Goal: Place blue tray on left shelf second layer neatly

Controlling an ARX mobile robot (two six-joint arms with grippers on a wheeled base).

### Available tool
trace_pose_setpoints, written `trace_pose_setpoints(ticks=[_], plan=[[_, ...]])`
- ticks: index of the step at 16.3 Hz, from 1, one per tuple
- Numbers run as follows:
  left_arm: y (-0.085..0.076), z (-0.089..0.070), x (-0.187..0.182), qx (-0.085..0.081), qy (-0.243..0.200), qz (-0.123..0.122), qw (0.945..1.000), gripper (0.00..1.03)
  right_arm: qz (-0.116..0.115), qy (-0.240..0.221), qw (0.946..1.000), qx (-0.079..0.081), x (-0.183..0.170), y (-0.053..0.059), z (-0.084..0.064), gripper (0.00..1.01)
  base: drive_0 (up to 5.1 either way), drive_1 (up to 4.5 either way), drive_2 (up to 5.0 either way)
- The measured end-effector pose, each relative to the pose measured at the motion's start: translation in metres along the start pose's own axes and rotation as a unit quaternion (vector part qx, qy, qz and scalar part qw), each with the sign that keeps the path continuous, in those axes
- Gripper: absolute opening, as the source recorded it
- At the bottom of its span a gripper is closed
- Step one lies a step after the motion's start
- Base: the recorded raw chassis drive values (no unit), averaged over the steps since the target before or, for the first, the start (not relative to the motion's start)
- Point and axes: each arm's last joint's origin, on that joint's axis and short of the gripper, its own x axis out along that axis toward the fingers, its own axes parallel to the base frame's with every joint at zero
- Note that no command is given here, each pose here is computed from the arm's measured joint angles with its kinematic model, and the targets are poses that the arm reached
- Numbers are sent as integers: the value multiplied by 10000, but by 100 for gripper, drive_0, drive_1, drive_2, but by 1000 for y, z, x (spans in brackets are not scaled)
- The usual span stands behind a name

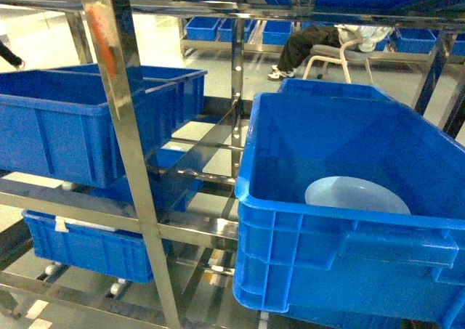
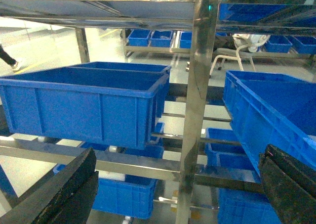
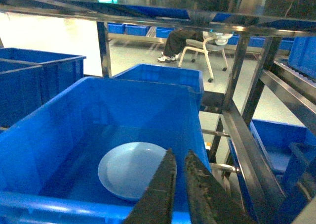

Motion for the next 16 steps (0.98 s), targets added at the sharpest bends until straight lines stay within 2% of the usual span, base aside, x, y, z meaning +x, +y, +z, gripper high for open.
trace_pose_setpoints(ticks=[1,2,3,5,6,8,10,16], plan=[[0,0,0,0,0,-2,10000,98,30,-44,10000,24,-6,-5,-1,2,0,0,0],[0,0,0,0,0,2,10000,98,-74,-128,9999,28,-11,-12,0,2,0,0,0],[0,0,0,0,0,0,10000,98,-101,-145,9998,38,-16,-13,-1,2,0,0,0],[0,0,0,0,0,0,10000,98,-33,-62,10000,41,-25,-12,-7,2,0,0,0],[0,0,0,0,0,0,10000,98,-36,-232,9997,44,-30,-12,-10,2,0,0,0],[0,0,0,0,0,4,10000,98,-30,-11,10000,45,-35,-12,-18,2,0,0,0],[0,0,0,0,2,0,10000,98,-35,-196,9998,46,-42,-12,-12,2,0,0,0],[0,0,0,0,0,0,10000,98,-36,-249,9997,46,-55,-12,-9,2,0,0,0]])
